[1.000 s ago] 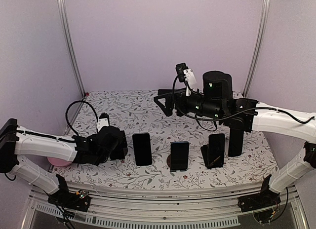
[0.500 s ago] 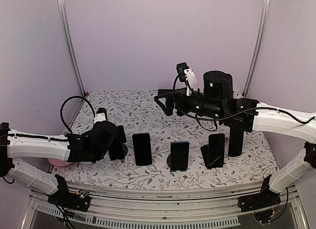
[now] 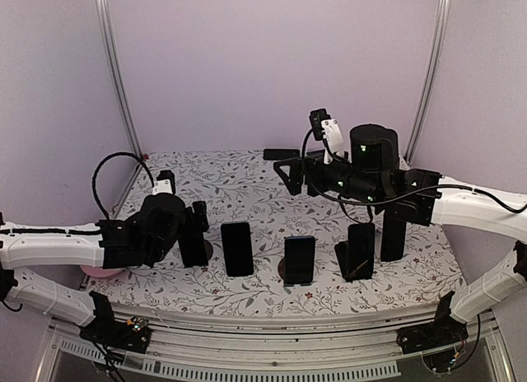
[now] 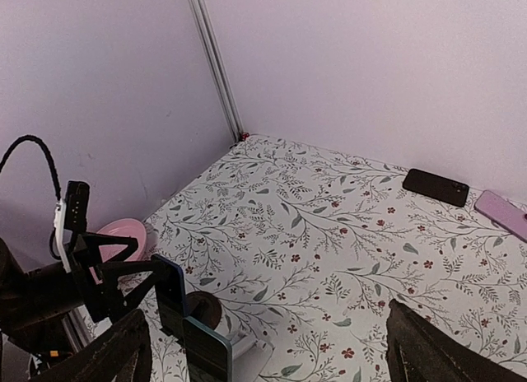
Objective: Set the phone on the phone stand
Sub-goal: Reset both arms
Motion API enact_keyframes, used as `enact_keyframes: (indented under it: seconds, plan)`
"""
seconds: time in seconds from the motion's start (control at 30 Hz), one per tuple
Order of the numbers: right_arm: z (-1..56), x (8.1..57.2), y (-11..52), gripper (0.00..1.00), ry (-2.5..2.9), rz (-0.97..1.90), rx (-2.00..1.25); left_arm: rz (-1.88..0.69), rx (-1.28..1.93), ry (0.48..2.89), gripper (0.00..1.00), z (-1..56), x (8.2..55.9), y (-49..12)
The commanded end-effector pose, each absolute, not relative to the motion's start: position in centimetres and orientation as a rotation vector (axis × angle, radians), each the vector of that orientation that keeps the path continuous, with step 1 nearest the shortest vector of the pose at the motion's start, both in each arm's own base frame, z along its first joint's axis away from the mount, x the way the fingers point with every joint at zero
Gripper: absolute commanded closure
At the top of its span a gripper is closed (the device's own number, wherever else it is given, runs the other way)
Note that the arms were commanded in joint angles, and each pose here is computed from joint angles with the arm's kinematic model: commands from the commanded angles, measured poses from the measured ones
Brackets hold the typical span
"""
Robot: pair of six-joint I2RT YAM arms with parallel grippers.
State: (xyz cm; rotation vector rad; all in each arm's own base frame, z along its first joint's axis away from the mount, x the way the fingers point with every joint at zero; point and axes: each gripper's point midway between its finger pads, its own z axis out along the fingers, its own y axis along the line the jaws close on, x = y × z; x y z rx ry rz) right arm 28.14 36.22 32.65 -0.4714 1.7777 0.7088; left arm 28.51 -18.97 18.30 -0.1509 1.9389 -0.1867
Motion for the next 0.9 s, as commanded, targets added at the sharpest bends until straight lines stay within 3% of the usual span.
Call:
enact_keyframes:
  seconds: [0.0, 0.3, 0.87]
  plan:
    - [32.8, 29.6, 32.6, 0.01, 1.784, 0.625, -0.389, -0.224, -0.118, 1.908, 0.03, 20.7, 28.5, -19.5]
    - [31.4, 33.0, 24.6, 0.01, 1.82, 0.515, -0.215, -0.305, -0.142, 1.881, 0.03, 22.9, 30.2, -17.3]
    - [23.8, 39.5, -2.3, 0.01, 1.838, 0.094, 0.427, -0.376, -0.442, 1.807, 0.03, 21.6, 36.6, -5.3]
